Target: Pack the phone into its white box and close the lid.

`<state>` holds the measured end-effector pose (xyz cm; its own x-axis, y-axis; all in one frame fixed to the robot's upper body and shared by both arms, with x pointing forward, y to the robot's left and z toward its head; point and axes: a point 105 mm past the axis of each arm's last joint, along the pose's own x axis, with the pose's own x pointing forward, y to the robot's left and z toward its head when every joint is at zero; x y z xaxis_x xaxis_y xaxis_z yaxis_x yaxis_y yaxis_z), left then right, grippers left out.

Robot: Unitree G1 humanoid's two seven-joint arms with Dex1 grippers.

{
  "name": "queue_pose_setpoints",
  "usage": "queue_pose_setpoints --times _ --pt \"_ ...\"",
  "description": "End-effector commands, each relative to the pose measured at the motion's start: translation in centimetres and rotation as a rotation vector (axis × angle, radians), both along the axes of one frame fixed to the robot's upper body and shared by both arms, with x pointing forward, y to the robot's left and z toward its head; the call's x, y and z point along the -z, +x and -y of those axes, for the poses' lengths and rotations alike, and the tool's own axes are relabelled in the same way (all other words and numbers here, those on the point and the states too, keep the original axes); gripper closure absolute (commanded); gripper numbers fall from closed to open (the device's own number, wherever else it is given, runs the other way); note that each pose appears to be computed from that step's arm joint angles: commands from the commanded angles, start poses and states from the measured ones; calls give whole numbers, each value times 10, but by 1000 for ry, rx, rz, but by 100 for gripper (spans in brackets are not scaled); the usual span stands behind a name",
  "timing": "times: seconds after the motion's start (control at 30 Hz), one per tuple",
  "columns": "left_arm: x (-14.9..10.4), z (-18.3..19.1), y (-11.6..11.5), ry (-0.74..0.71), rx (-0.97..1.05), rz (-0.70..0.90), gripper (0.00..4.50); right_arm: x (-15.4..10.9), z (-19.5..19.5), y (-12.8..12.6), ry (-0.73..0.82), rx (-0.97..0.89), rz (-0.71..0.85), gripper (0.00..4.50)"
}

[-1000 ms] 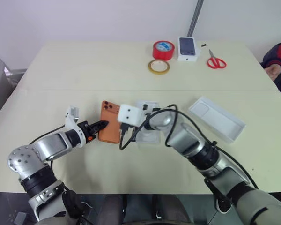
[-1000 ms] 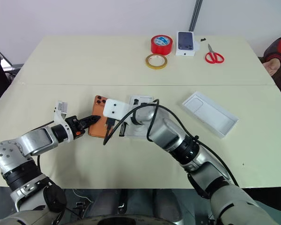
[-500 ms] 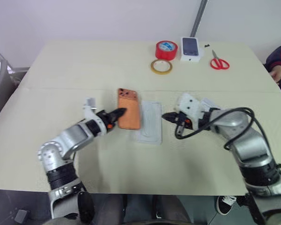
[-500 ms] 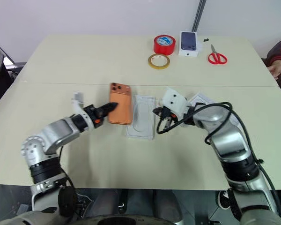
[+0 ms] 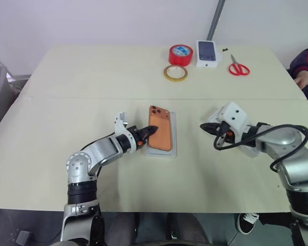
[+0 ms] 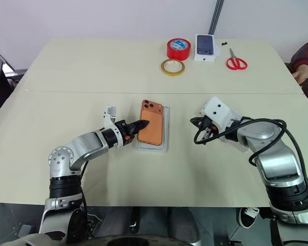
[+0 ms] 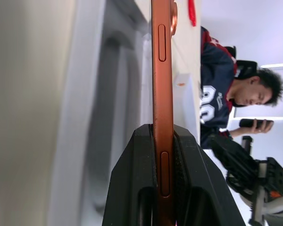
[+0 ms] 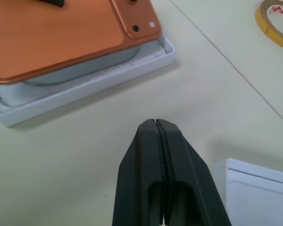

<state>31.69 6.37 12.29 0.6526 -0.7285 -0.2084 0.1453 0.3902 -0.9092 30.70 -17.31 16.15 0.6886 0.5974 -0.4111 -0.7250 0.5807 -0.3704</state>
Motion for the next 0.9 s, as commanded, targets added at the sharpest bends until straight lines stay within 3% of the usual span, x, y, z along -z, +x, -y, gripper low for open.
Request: queue_pose_setpoints --times 0.03,0.13,0.43,0.8,0.87,0.9 --pt "-13 7 -1 -33 30 54 448 -12 -3 -1 -2 -21 55 450" --pt "-12 9 -2 -30 35 54 448 -9 -2 2 -18 -12 60 450" --pt "-15 3 -5 43 46 110 17 -11 -2 5 -30 -21 75 450" --pt "-59 -46 -3 266 35 385 17 -4 -9 8 -101 -41 52 450" --pt "-56 -58 3 406 -2 434 68 0 -13 9 -108 -45 29 450" --pt "-54 -62 5 493 -5 476 115 3 -17 11 -121 -46 20 450"
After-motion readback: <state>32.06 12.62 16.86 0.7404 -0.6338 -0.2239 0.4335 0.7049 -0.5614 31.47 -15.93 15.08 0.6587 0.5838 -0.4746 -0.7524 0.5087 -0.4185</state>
